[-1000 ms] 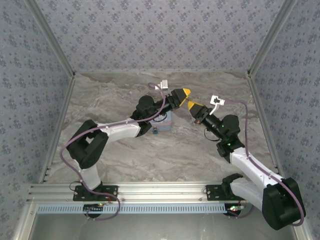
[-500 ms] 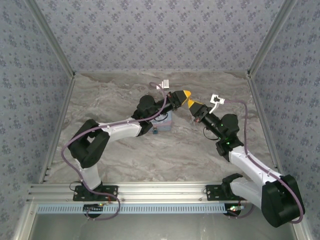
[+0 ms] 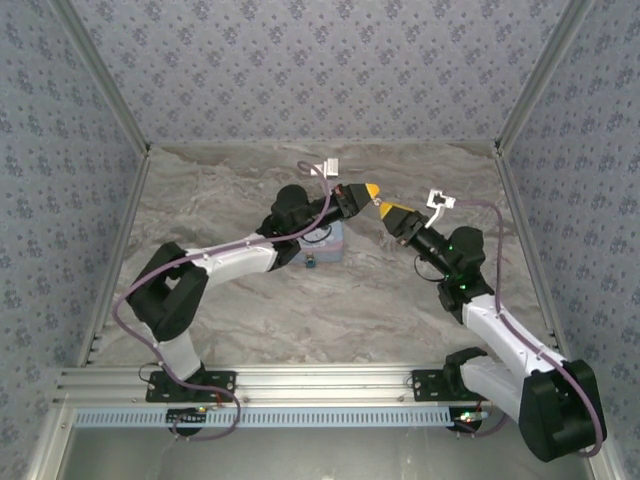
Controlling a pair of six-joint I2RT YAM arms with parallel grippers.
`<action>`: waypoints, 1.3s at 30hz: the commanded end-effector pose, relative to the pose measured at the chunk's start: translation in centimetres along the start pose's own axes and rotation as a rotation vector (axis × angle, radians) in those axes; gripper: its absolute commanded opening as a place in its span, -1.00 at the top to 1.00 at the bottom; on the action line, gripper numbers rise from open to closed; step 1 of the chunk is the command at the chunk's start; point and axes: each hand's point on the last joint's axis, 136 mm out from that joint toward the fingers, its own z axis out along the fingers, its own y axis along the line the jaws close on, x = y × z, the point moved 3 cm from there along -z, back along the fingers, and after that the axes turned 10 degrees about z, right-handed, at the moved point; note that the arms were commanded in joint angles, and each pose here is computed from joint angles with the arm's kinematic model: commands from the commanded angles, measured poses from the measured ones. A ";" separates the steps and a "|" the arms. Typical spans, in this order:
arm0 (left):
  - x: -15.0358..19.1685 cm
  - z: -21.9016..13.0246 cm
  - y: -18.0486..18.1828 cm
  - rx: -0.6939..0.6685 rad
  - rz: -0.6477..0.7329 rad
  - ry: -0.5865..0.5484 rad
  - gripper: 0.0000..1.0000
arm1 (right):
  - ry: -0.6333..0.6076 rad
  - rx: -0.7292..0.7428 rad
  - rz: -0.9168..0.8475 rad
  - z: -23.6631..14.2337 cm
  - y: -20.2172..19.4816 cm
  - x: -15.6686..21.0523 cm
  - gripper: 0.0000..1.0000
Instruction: Unlock a padlock with a key
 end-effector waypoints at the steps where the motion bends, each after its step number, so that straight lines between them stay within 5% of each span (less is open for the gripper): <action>1: -2.0 -1.2 -2.0 -0.019 0.180 0.067 1.00 | 0.079 -0.045 -0.018 -1.0 0.7 0.3 0.03; 7: -1.5 -2.3 -2.7 -0.114 0.363 0.252 1.00 | 0.165 -0.156 -0.016 -0.6 2.3 -0.5 -0.30; 12: -1.7 -2.7 -3.4 -0.127 0.417 0.306 1.00 | 0.258 -0.227 -0.005 1.3 3.7 -0.4 -0.31; 33: -1.9 -2.6 -3.0 -0.134 0.401 0.302 1.00 | 0.372 -0.224 -0.021 3.6 3.4 2.6 -0.16; 39: -1.8 -2.5 -2.8 -0.125 0.382 0.301 1.00 | 0.379 -0.220 -0.018 3.6 3.1 3.0 0.04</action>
